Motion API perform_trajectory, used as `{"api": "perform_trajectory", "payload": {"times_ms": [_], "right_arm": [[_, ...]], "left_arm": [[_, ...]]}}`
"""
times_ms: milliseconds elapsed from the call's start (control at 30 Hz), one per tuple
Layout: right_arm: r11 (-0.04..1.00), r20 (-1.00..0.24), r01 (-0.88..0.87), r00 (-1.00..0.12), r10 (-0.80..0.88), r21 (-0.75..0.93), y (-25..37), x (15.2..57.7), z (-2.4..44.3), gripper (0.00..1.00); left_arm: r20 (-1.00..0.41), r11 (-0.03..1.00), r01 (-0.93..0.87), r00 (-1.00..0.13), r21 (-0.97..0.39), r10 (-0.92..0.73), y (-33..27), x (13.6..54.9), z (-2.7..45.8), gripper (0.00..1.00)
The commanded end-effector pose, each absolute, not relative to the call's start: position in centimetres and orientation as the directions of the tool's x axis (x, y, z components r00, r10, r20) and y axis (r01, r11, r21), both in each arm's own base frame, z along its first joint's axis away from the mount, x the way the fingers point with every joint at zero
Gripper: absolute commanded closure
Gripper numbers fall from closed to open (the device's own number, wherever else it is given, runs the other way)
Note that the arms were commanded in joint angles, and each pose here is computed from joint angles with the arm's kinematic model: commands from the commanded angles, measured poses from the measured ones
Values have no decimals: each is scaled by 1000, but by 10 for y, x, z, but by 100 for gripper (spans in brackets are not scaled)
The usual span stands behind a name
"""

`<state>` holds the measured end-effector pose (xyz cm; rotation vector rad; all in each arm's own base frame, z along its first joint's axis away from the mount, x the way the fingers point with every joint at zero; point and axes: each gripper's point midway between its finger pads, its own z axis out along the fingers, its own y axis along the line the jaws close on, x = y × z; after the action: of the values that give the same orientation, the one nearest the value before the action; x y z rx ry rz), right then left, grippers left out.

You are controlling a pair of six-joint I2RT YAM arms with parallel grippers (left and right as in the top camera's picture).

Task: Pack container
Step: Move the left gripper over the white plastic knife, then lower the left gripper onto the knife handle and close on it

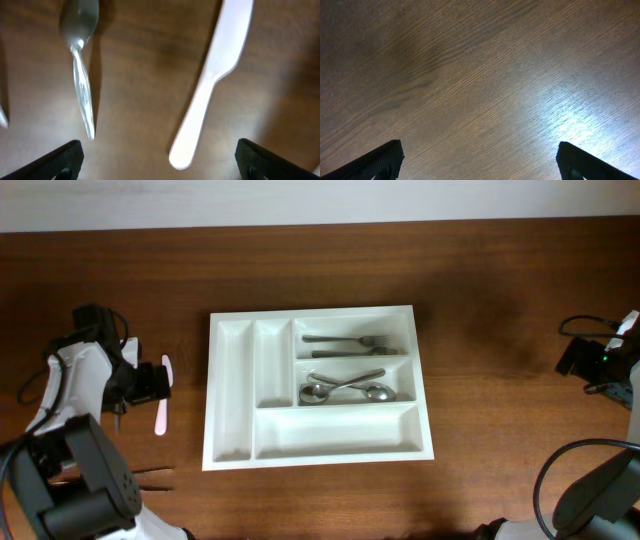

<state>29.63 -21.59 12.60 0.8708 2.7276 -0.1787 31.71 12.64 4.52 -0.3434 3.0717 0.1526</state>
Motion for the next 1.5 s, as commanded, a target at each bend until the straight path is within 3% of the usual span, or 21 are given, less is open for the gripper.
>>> {"api": "perform_trajectory", "payload": {"times_ms": [0,567,867,1100,1467], "right_arm": [[805,-289,592,-777,559,-33,-217,296,124,1],[805,-289,592,-777,559,-33,-217,296,124,1],[805,-289,592,-777,559,-33,-217,296,124,1],[805,-289,592,-777,559,-33,-217,296,124,1],[805,-289,592,-777,559,-33,-217,296,124,1]], "left_arm": [[-83,975,-197,-978,99,-189,131,328,43,1],[-141,997,-67,-988,33,-62,111,349,37,1],[-44,1000,-9,-999,-5,-10,103,332,10,1],[-53,998,3,-999,-63,0,93,334,8,1],[59,998,-38,-998,-40,-35,96,316,-17,1]]}}
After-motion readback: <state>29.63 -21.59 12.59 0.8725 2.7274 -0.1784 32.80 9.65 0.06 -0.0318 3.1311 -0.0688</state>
